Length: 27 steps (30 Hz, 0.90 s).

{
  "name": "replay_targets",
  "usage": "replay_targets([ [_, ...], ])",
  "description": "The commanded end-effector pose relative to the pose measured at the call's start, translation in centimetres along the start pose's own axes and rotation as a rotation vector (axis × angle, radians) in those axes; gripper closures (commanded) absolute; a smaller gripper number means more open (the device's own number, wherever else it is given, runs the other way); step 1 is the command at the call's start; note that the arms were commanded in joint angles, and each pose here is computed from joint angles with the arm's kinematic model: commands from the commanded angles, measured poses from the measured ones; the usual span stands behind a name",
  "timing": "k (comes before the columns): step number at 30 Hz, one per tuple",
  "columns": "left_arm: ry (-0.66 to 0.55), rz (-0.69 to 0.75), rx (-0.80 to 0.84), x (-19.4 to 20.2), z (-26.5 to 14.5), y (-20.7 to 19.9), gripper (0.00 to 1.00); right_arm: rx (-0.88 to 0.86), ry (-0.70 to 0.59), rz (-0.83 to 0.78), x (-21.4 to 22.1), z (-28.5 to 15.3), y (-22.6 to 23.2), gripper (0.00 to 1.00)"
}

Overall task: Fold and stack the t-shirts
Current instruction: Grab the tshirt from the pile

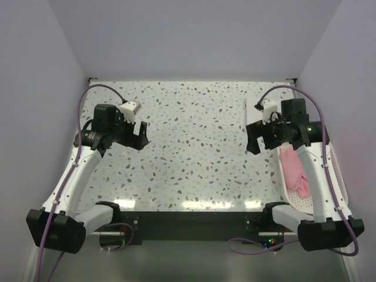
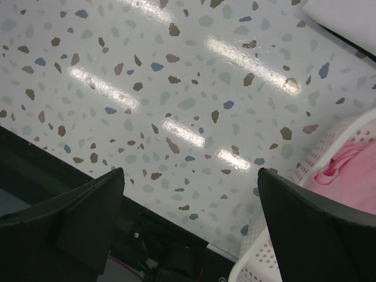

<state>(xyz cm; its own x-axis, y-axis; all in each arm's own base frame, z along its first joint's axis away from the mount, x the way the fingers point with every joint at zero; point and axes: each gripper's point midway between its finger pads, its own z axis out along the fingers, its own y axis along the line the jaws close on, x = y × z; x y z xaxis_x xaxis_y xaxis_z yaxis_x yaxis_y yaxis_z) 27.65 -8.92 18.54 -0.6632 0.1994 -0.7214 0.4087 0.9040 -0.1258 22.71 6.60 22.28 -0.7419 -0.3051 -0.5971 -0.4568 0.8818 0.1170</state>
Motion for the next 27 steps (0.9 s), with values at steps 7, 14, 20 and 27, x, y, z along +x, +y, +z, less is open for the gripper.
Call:
replay_targets([
  [7, -0.067, 0.075, 0.064, -4.3, -0.9, -0.8, 0.00, 0.378, 0.012, 0.344, 0.0, -5.7, -10.2, 0.01],
  [14, -0.063, 0.074, 0.088, -5.0, -0.4, -1.0, 0.00, 0.599, 0.082, 0.684, 7.9, -8.4, -17.1, 0.01],
  [20, -0.052, 0.082, 0.100, -5.2, 0.1, -1.0, 0.00, 0.645, 0.203, 0.759, 14.2, -5.7, -20.1, 0.01],
  [27, -0.034, 0.094, 0.091, -4.8, 0.5, -0.6, 0.00, 0.659, 0.220, 0.788, 17.6, -0.9, -22.6, 0.01],
])
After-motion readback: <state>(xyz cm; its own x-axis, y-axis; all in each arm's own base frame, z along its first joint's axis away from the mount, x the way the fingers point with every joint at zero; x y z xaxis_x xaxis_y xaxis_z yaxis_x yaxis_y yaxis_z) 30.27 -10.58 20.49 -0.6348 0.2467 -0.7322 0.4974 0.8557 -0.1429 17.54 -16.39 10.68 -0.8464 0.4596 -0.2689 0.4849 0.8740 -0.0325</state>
